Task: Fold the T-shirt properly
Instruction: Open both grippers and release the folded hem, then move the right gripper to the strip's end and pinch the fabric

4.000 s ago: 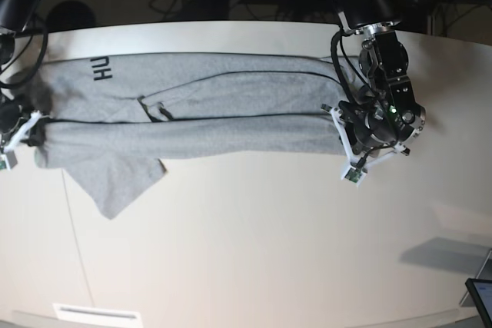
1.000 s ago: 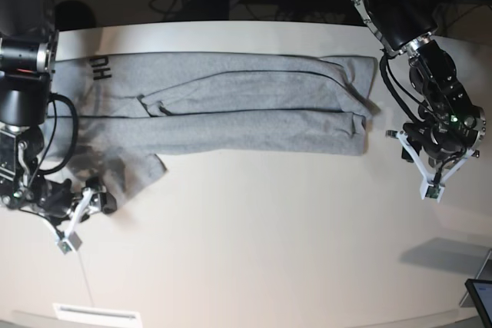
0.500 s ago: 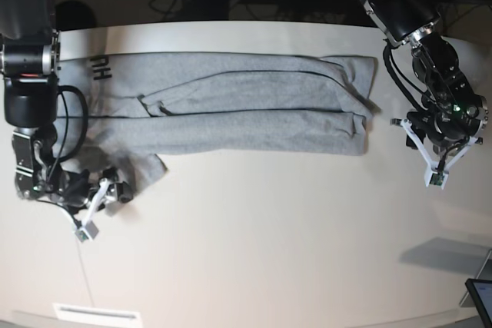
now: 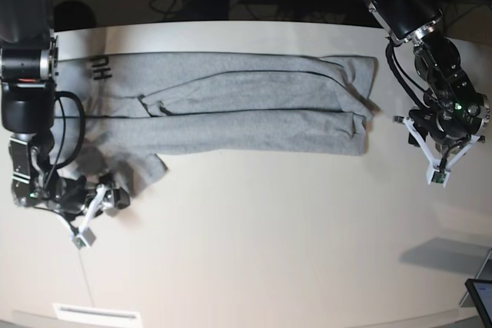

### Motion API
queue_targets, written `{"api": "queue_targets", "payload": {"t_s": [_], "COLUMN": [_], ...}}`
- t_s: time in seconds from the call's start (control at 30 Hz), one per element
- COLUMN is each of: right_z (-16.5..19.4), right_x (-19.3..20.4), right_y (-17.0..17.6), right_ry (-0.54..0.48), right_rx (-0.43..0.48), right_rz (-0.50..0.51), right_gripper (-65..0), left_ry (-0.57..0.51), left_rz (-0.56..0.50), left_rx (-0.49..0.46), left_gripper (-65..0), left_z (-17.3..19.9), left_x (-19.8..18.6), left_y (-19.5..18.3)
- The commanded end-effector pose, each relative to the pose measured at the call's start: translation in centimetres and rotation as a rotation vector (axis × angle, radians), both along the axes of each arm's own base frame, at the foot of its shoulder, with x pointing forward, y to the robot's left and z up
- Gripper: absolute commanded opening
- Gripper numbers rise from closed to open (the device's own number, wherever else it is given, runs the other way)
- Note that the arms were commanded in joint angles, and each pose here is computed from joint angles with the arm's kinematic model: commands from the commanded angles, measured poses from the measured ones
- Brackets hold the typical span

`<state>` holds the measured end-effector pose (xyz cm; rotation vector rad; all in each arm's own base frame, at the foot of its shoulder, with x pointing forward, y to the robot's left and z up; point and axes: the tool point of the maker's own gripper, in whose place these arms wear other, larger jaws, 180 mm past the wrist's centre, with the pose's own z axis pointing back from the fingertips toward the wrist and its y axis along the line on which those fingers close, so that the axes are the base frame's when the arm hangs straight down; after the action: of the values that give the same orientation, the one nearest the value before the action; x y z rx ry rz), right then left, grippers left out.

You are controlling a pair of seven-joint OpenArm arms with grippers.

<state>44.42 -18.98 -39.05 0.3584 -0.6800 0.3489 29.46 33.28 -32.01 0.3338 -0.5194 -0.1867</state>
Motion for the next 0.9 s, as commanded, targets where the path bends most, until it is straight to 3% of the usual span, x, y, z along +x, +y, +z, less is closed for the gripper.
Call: {"api": "queue_targets", "payload": {"t_s": [0.0, 0.2, 0.53, 0.77, 0.87], "right_z": [3.3, 4.2, 2.0, 0.2, -0.5], "right_x": [2.3, 3.1, 2.9, 2.3, 1.7], "right_y": [-0.8, -0.9, -1.8, -0.6, -0.5], "right_ry": [-0.090, -0.113, -0.080, -0.046, -0.030], "right_rx": [0.011, 0.011, 0.085, -0.006, -0.002], "right_rz": [-0.012, -0.015, -0.100, -0.035, -0.036], "right_gripper": [-19.9, -19.6, -19.4, -20.5, -28.7], "left_ry": [-0.046, -0.046, -0.046, -0.046, -0.044], "left_rz": [-0.007, -0.007, -0.007, -0.007, -0.007], "left_rx": [0.027, 0.027, 0.027, 0.027, 0.026], "left_gripper": [-37.6, -37.6, -37.6, -37.6, -37.6], "left_z": [1.6, 1.6, 1.6, 1.6, 1.5], "left_x": [0.8, 0.8, 0.8, 0.8, 0.8], "left_y": [0.5, 0.5, 0.5, 0.5, 0.5]}}
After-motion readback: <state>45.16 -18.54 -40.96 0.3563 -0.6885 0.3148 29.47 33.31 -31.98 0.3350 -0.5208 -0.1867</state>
